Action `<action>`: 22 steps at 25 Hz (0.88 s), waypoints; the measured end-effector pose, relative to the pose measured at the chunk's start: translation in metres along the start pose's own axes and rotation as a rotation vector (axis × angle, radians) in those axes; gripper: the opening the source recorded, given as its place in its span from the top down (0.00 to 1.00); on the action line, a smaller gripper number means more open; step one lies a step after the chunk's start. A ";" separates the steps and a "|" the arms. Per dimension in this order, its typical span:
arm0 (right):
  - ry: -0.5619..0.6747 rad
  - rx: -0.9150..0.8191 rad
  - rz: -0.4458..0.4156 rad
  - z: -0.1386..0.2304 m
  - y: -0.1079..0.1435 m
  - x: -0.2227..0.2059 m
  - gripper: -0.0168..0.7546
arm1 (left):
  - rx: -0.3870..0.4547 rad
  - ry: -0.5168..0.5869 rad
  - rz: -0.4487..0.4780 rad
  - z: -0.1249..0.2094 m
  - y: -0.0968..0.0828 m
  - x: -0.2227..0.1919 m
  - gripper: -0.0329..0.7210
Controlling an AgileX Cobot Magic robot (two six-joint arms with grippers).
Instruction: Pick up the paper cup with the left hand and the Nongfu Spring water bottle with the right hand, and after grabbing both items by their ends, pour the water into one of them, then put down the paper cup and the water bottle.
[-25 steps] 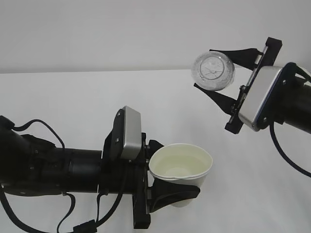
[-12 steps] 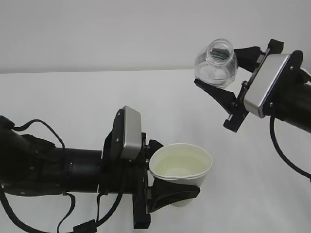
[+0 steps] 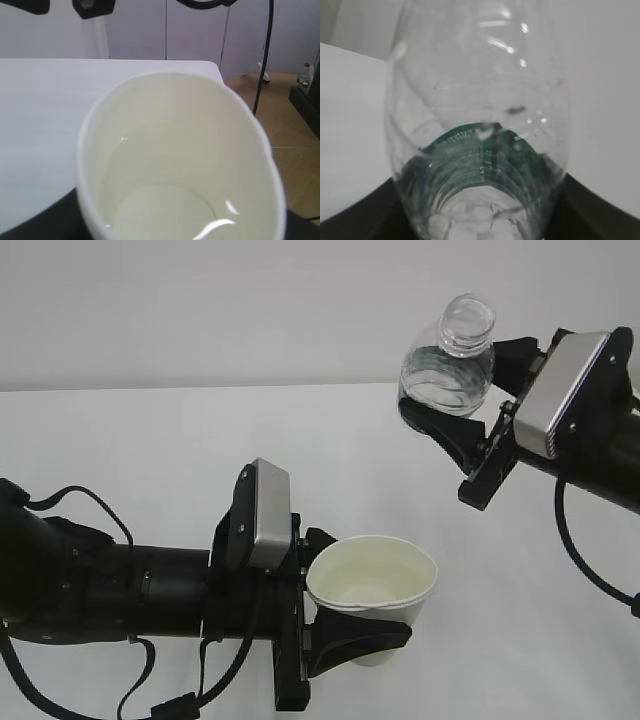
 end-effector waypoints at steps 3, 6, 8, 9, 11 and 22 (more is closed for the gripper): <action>0.000 -0.047 0.000 0.000 0.000 0.000 0.37 | 0.000 0.000 0.000 0.000 0.000 0.000 0.41; 0.000 -0.093 0.000 0.000 0.000 0.000 0.37 | 0.000 0.000 0.000 0.000 0.000 0.000 0.41; 0.000 -0.110 0.000 0.000 0.000 0.000 0.37 | -0.002 0.000 0.000 0.000 0.000 0.000 0.41; 0.000 -0.117 0.000 0.000 0.000 0.000 0.37 | -0.002 0.000 0.000 0.000 0.000 0.000 0.41; 0.000 -0.126 0.000 0.000 0.000 0.000 0.37 | -0.002 0.000 0.000 0.000 0.000 0.000 0.41; -0.009 -0.203 0.061 0.000 -0.011 0.000 0.37 | -0.002 0.000 0.000 0.000 0.000 0.000 0.41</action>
Point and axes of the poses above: a point on each arm's last joint axis where the gripper is mounted, x pointing back along that axis away from the gripper, y along the wrist's bending axis when the last joint is at zero, z = x × y, the point moved 8 cm from there along -x, pointing out along that axis toward the gripper, and after that the axes turned 15 degrees about -x, right-handed, at the moved point
